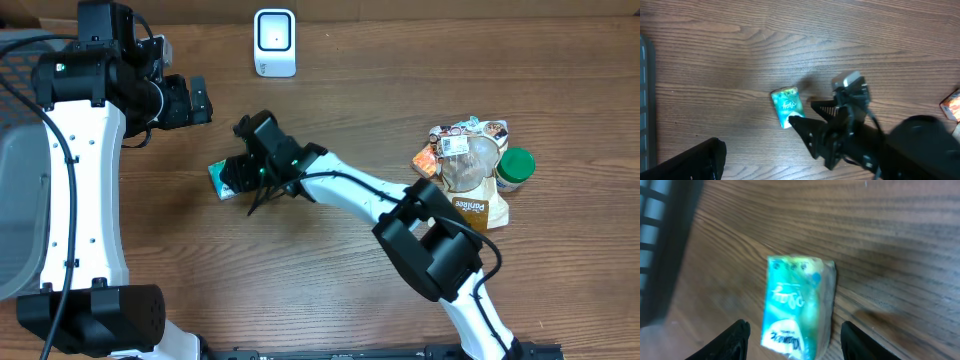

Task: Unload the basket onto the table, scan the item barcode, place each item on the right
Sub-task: 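Lower the right gripper and grasp the green tissue pack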

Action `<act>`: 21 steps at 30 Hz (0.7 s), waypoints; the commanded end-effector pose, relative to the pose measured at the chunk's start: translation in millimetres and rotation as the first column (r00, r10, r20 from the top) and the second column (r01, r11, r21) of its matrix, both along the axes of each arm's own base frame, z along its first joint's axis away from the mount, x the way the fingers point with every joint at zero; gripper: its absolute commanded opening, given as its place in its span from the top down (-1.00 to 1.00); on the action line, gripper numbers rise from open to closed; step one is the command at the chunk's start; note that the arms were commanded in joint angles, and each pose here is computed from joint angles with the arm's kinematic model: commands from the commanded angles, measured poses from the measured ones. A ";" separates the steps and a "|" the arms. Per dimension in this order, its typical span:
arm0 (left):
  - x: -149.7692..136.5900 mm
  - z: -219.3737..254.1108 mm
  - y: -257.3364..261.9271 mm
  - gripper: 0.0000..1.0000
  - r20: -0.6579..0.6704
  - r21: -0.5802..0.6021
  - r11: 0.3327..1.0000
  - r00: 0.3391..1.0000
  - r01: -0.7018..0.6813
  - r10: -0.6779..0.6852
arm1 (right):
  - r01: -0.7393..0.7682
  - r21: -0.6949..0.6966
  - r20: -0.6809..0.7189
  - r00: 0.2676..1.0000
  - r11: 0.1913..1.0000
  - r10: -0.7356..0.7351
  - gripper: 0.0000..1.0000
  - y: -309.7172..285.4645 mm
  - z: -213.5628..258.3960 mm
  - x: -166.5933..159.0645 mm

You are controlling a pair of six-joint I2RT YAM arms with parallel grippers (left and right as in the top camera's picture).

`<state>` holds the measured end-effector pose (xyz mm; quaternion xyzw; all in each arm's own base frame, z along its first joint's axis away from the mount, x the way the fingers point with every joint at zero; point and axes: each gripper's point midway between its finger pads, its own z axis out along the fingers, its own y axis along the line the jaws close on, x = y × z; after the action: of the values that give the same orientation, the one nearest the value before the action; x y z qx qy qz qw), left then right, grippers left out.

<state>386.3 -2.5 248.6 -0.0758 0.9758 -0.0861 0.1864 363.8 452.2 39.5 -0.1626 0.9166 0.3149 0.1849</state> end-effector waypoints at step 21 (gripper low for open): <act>2.0 10.1 -3.1 -0.99 0.034 -0.002 1.000 0.999 0.015 -0.015 | 0.073 -0.129 0.052 0.996 0.989 -0.066 0.48 -7.2 -34.9 0.6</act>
<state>386.3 -2.2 248.6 -0.0760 0.9757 -0.0858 0.1866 366.9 446.2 14.3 -0.1509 0.9312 0.2614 0.2045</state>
